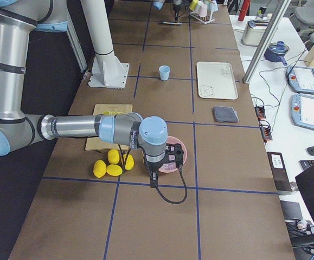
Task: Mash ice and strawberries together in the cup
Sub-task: 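Lower the muddler onto the table and release it with the left gripper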
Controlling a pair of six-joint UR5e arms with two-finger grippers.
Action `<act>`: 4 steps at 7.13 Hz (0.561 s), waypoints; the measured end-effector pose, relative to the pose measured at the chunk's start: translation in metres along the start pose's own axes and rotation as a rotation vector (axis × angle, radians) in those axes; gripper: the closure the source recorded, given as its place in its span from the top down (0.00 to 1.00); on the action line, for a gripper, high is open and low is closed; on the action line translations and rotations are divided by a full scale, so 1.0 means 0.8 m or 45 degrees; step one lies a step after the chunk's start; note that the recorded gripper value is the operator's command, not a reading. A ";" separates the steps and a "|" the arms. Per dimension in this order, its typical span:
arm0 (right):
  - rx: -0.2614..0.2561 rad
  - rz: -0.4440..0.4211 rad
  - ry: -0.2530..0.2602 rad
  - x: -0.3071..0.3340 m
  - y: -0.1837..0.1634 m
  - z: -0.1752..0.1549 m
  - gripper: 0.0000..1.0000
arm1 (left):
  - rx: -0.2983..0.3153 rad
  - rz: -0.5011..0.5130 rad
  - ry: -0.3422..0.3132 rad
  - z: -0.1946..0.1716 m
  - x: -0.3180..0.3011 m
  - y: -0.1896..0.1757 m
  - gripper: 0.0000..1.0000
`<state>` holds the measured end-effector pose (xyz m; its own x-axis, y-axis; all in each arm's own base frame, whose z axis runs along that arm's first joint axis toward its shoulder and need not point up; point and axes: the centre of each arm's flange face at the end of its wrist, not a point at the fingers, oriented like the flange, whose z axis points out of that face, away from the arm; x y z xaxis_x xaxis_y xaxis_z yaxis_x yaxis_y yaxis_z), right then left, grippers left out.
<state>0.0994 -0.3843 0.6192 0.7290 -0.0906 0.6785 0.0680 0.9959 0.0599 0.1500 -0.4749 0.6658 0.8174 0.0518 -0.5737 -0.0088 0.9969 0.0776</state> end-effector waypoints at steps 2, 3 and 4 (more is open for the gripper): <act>0.000 0.000 0.000 0.000 0.000 0.000 1.00 | -0.015 0.015 0.057 -0.009 0.011 0.000 1.00; 0.001 -0.001 0.001 0.000 0.000 -0.001 1.00 | -0.040 0.042 0.133 -0.019 0.022 0.001 1.00; 0.002 -0.001 0.000 -0.001 0.000 -0.001 1.00 | -0.041 0.092 0.184 -0.033 0.017 0.000 1.00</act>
<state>0.0995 -0.3841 0.6182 0.7291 -0.0917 0.6782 0.0676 0.9958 0.0619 0.1456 -0.4728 0.6367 0.7227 0.1287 -0.6790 -0.0846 0.9916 0.0979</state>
